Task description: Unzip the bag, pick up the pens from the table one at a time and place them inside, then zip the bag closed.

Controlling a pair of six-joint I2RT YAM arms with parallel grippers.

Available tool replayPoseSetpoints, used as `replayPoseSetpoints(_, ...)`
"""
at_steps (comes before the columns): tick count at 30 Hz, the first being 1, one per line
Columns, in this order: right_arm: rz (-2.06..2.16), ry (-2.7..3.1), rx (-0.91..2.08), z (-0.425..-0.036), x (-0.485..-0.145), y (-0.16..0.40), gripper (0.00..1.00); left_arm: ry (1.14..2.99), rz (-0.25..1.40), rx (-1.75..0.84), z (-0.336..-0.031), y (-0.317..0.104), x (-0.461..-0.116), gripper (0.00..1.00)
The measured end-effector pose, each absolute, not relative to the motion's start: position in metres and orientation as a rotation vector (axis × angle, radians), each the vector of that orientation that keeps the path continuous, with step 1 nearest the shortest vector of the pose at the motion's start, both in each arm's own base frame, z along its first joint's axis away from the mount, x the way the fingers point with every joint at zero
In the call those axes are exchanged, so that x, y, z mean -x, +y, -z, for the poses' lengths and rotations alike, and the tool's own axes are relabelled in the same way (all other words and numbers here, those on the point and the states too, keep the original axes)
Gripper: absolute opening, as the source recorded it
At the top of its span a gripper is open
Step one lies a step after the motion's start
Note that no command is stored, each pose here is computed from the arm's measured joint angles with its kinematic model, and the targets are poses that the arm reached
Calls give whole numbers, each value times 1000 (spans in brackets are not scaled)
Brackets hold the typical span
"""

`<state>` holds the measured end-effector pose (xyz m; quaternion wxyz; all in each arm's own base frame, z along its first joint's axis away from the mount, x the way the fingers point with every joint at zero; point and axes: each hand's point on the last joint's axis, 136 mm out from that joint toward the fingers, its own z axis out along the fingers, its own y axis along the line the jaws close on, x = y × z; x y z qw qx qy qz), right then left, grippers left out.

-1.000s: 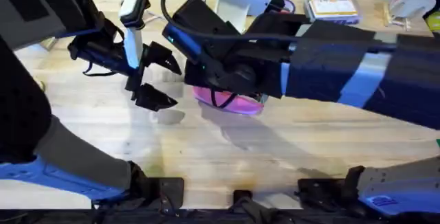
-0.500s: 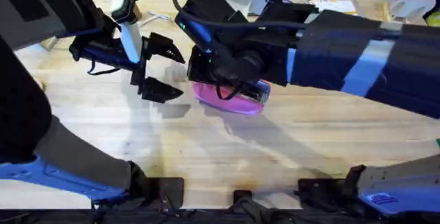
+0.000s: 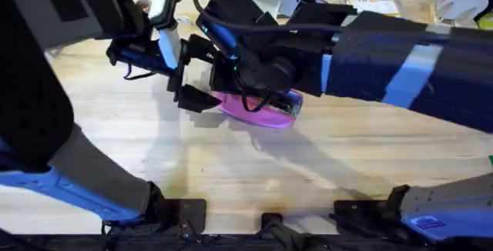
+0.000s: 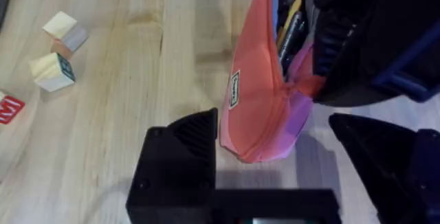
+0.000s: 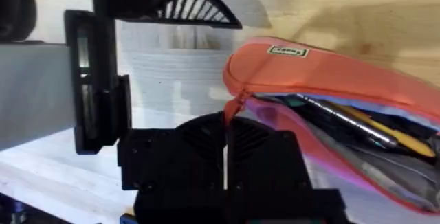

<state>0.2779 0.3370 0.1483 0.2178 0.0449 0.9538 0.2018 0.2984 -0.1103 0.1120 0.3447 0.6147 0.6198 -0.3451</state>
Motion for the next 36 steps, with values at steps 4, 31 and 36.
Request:
replayPoseSetpoints(4, -559, 2641, -124, -148, -278, 337, 30, 1625, 932, -1590, -106, -114, -297, 994)
replayPoseSetpoints(31, -475, 2749, -203, -144, -299, 274, 31, 1616, 1011, -1553, -108, -125, -293, 44)
replayPoseSetpoints(36, -565, 2745, -270, -163, -314, 242, 31, 1592, 1071, -1500, -118, -133, -290, 43)
